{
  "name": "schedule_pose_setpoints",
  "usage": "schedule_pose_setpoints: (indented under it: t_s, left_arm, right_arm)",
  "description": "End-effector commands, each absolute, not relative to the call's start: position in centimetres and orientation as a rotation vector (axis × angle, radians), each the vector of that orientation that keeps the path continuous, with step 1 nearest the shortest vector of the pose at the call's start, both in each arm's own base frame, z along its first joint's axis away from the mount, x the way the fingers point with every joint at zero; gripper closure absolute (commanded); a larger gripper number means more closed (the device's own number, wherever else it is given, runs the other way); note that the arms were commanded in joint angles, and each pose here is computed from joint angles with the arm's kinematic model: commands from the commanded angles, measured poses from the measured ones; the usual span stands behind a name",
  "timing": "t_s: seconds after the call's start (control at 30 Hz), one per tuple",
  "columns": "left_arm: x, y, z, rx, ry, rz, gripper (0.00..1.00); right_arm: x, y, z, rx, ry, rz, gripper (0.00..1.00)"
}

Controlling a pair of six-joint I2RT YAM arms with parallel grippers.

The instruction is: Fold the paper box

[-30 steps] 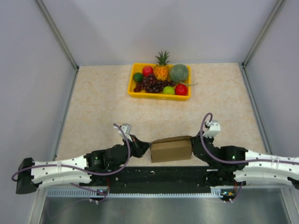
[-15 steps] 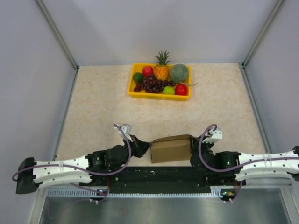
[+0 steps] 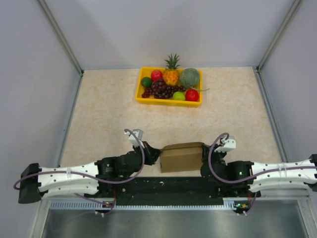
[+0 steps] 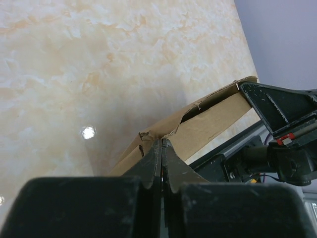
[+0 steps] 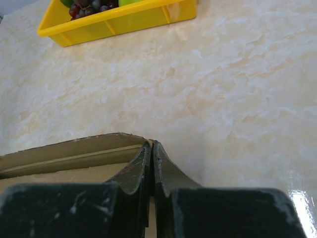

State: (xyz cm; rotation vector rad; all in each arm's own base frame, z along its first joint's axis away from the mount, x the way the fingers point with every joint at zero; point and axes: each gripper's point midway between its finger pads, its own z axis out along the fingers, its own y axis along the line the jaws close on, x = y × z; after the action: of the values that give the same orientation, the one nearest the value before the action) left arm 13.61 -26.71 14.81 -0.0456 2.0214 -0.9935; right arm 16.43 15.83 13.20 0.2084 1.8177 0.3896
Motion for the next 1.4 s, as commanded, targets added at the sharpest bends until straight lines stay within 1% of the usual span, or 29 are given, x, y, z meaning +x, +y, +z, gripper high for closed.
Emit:
schedule_pose_setpoints:
  t_s: [0.0,0.17,0.33,0.47,0.63,0.87,0.97,1.0,1.1,1.13,1.37]
  left_arm:
    - [13.3,-27.5,15.3,-0.018,2.051,-0.984,1.00]
    - [13.8,-28.2,17.1,-0.029,2.015,-1.005,1.00]
    - [14.2,-28.1,16.5,-0.087,2.019,-0.995,1.00]
    - [14.8,-28.4,18.6,-0.107,1.947,-1.023,1.00]
    - [14.9,-29.0,18.5,-0.105,1.949,-1.030,1.00]
    - [15.3,-29.8,20.3,-0.107,1.911,-1.054,1.00]
    - [15.3,-29.0,18.8,-0.189,1.939,-1.051,1.00]
    - [15.3,-29.2,19.3,-0.198,1.914,-1.091,1.00]
    - [14.9,-28.8,18.1,-0.192,1.946,-1.084,1.00]
    - [14.6,-28.5,16.9,-0.180,1.975,-1.064,1.00]
    - [12.6,-26.9,13.1,-0.096,2.042,-1.098,1.00]
  right_arm:
    - [15.1,14.4,9.0,0.023,1.941,0.247,1.00]
    - [15.0,14.6,8.8,0.022,1.944,0.246,1.00]
    - [14.9,14.8,8.7,0.026,1.947,0.258,1.00]
    - [14.9,14.9,8.5,0.023,1.950,0.253,1.00]
    - [14.8,15.0,8.5,0.031,1.951,0.259,1.00]
    - [14.6,15.1,7.9,0.031,1.965,0.264,1.00]
    - [14.6,15.1,7.9,0.044,1.962,0.272,1.00]
    - [14.6,15.1,7.8,0.053,1.961,0.280,1.00]
    - [14.6,15.2,7.8,0.051,1.965,0.278,1.00]
    - [14.5,15.3,7.7,0.050,1.969,0.284,1.00]
    - [14.6,15.0,7.7,0.084,1.961,0.312,1.00]
